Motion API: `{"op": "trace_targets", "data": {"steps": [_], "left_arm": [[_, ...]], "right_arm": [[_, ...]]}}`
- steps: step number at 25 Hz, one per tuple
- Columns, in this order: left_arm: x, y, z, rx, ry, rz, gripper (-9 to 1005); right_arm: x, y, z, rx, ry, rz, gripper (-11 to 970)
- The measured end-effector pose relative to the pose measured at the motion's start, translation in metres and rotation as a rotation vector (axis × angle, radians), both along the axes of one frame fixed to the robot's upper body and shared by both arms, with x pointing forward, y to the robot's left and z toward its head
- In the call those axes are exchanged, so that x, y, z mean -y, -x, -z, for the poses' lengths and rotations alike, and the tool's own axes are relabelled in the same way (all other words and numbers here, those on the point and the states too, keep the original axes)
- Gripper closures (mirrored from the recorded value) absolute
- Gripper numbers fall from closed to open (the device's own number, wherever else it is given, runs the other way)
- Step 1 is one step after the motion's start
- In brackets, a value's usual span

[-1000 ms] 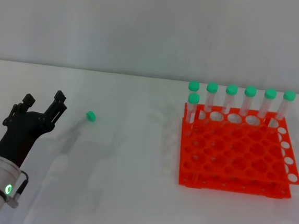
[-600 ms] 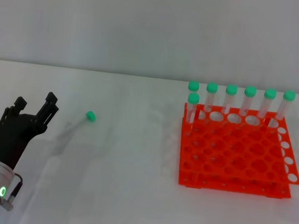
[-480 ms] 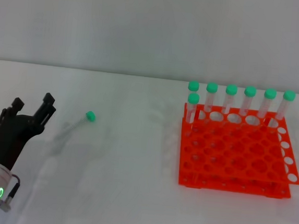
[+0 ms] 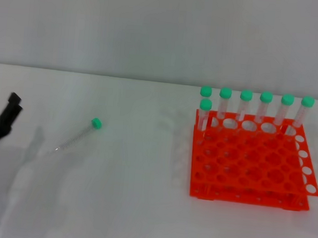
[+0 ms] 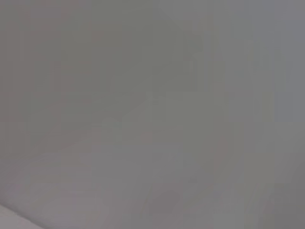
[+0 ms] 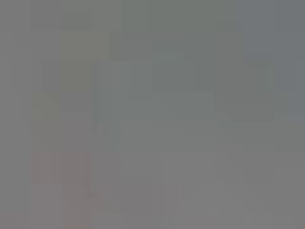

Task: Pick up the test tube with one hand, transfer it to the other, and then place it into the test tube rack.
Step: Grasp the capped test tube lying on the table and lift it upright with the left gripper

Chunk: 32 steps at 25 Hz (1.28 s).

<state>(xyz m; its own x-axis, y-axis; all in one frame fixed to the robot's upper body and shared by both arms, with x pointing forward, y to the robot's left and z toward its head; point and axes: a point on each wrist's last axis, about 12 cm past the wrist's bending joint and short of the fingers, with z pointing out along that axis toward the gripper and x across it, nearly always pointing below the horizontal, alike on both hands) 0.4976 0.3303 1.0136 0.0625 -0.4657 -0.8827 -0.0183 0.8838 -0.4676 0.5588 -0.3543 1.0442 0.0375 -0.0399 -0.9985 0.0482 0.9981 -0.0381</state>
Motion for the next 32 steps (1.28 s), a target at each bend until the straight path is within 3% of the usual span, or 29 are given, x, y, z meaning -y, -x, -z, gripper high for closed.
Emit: {"op": "trace_targets", "data": {"steps": [8,12,15,17,18,26,32], "left_arm": [[-0.059,-0.025,-0.026,-0.025,0.1,0.092,123],[-0.091,-0.052,-0.058,-0.181,0.127,0.248,123],[-0.101,-0.069,-0.087,-0.273,0.085,0.343,123],[-0.101,-0.075,-0.097,-0.297,0.065,0.373,123],[-0.105,-0.086,-0.118,-0.37,0.028,0.412,123],[-0.097,-0.126,-0.18,-0.766,-0.118,0.506,124],[-0.061,-0.149,-0.193,-0.995,-0.288,0.579,124]], "right_arm": [[0.0,-0.001,-0.001,0.003,0.001,0.0,120],[0.0,-0.001,-0.001,0.006,0.002,0.001,120],[0.0,-0.001,-0.002,0.01,0.007,0.0,120],[-0.001,-0.002,-0.003,0.014,0.017,-0.002,120],[-0.001,-0.003,-0.003,0.015,0.021,-0.003,120],[-0.004,-0.006,-0.005,0.018,0.025,-0.01,119],[-0.01,-0.012,-0.007,0.018,0.022,-0.021,119]]}}
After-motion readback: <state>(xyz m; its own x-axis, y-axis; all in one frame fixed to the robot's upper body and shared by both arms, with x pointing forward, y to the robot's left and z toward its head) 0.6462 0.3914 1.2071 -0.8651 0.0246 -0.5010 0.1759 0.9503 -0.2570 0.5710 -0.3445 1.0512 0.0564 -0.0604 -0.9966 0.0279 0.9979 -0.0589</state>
